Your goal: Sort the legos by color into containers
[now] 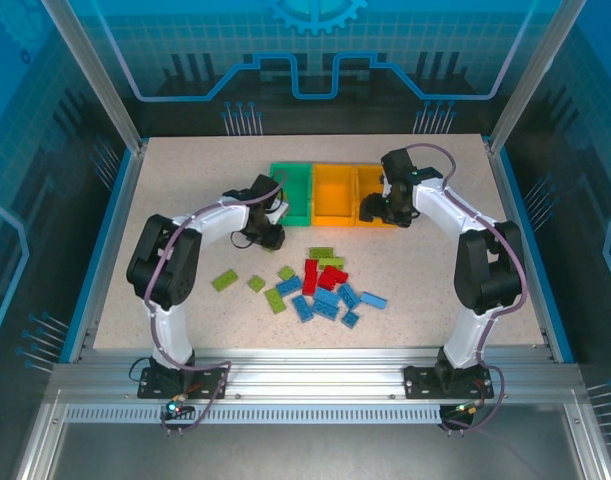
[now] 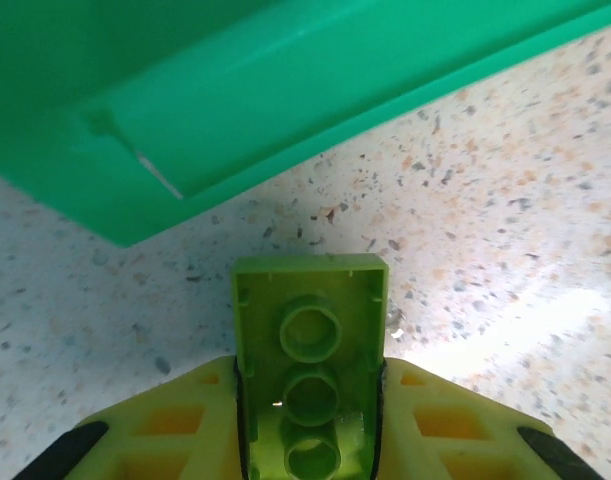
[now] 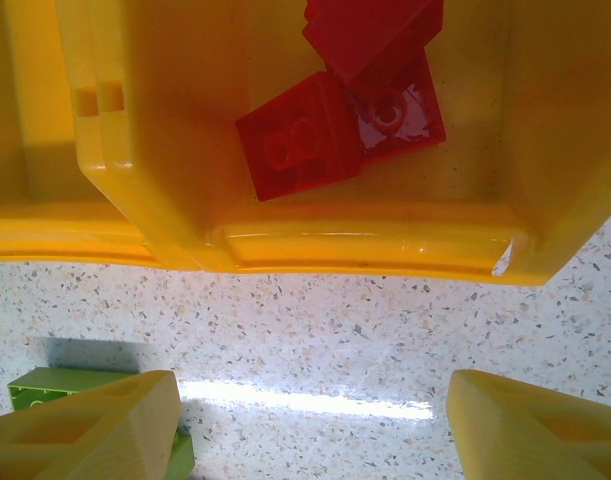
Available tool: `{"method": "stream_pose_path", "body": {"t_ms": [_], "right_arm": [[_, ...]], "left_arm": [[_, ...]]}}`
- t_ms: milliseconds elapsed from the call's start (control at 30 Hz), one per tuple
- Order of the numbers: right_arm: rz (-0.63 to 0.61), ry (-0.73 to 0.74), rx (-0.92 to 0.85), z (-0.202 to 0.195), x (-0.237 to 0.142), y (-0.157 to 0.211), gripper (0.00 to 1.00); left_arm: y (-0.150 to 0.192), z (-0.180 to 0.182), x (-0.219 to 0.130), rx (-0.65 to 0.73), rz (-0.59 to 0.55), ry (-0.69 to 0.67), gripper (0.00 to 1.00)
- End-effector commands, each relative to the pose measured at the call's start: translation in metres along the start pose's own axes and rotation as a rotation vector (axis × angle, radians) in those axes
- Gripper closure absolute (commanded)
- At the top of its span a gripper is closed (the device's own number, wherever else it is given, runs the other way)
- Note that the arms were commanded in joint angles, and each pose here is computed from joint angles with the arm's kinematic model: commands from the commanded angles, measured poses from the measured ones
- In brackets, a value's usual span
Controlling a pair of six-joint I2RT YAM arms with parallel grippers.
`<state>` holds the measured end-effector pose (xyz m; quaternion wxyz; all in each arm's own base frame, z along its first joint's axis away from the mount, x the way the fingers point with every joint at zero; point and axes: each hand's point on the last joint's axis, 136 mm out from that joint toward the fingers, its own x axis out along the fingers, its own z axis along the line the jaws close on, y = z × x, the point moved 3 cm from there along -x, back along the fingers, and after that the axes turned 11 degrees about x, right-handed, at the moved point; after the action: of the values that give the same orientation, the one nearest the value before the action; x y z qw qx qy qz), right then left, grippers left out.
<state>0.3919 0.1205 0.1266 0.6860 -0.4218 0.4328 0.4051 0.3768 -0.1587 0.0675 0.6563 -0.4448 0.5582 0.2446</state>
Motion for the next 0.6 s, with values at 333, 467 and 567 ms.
{"method": "stream_pose_path", "body": {"t_ms": [333, 467, 567], "right_arm": [[0.001, 0.014, 0.015, -0.007, -0.006, 0.002, 0.28], [0.014, -0.005, -0.016, -0.005, -0.008, 0.009, 0.30], [0.040, -0.062, -0.128, 0.011, -0.009, 0.026, 0.32]], "left_arm": [[-0.095, 0.001, -0.083, -0.097, -0.274, 0.030, 0.66], [-0.116, 0.004, -0.067, -0.140, -0.249, 0.046, 0.65], [-0.127, 0.007, -0.057, -0.176, -0.223, 0.061, 0.64]]}}
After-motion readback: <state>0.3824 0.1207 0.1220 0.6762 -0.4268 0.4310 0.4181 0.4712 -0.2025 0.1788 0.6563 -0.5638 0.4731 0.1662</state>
